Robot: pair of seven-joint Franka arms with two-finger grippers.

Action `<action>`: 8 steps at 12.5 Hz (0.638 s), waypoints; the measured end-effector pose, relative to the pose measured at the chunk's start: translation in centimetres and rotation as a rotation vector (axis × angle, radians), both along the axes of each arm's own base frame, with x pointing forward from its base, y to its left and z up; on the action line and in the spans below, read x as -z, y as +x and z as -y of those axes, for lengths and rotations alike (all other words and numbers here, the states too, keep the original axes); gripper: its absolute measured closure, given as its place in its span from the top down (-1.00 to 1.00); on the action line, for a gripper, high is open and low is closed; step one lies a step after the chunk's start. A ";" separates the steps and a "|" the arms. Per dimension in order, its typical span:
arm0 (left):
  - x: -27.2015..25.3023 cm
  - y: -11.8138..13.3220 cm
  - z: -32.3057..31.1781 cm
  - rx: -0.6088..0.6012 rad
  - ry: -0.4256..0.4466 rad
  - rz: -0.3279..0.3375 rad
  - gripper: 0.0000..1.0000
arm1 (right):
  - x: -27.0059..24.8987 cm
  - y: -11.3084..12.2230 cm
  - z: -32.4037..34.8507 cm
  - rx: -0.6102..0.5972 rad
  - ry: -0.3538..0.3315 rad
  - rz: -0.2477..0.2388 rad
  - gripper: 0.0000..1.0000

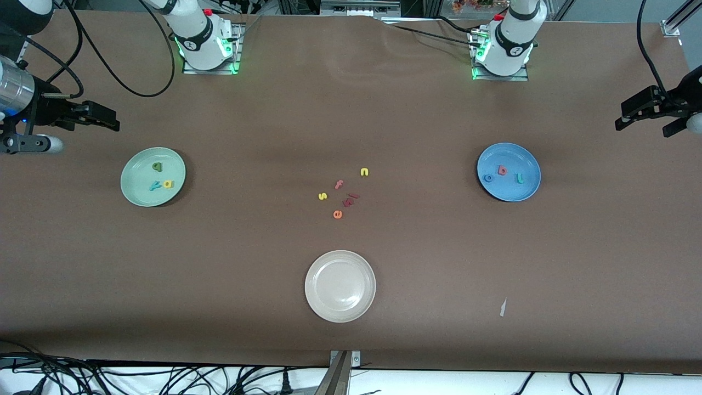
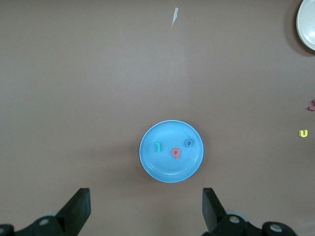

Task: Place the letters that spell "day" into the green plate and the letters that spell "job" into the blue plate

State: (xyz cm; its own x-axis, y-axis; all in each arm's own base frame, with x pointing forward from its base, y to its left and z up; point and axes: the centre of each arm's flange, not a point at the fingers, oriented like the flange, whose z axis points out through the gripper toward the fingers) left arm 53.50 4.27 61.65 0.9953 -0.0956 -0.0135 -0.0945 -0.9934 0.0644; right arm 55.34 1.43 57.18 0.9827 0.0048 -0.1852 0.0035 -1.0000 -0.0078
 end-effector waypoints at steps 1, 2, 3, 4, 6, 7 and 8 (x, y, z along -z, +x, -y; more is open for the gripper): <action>0.0 0.0 0.1 0.001 0.000 0.000 1.00 | 0.0 0.1 -0.1 -0.003 0.000 0.003 1.00; 0.0 0.0 0.2 0.004 0.000 0.000 1.00 | 0.0 0.1 -0.2 -0.004 0.000 0.005 1.00; 0.0 0.0 0.3 0.006 0.000 -0.001 1.00 | 0.0 0.1 -0.2 -0.004 0.000 0.006 1.00; 0.0 0.0 0.4 0.007 0.000 -0.001 1.00 | 0.0 0.1 -0.2 -0.004 0.000 0.006 1.00; 0.0 0.0 0.4 0.008 0.000 -0.003 1.00 | 0.0 0.1 -0.2 -0.004 0.000 0.006 1.00; 0.0 0.0 0.4 0.008 0.000 -0.003 1.00 | 0.0 0.1 -0.2 -0.004 0.000 0.006 1.00; 0.0 0.0 0.4 0.008 0.000 -0.004 1.00 | 0.0 0.1 -0.3 -0.004 0.000 0.006 1.00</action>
State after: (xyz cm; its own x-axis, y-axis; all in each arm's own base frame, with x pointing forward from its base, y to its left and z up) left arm 53.49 3.82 61.62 0.9945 -0.1038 -0.0171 -0.1025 -0.9926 0.0647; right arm 55.43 1.69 57.19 0.9838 0.0092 -0.1789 0.0079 -0.9999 -0.0078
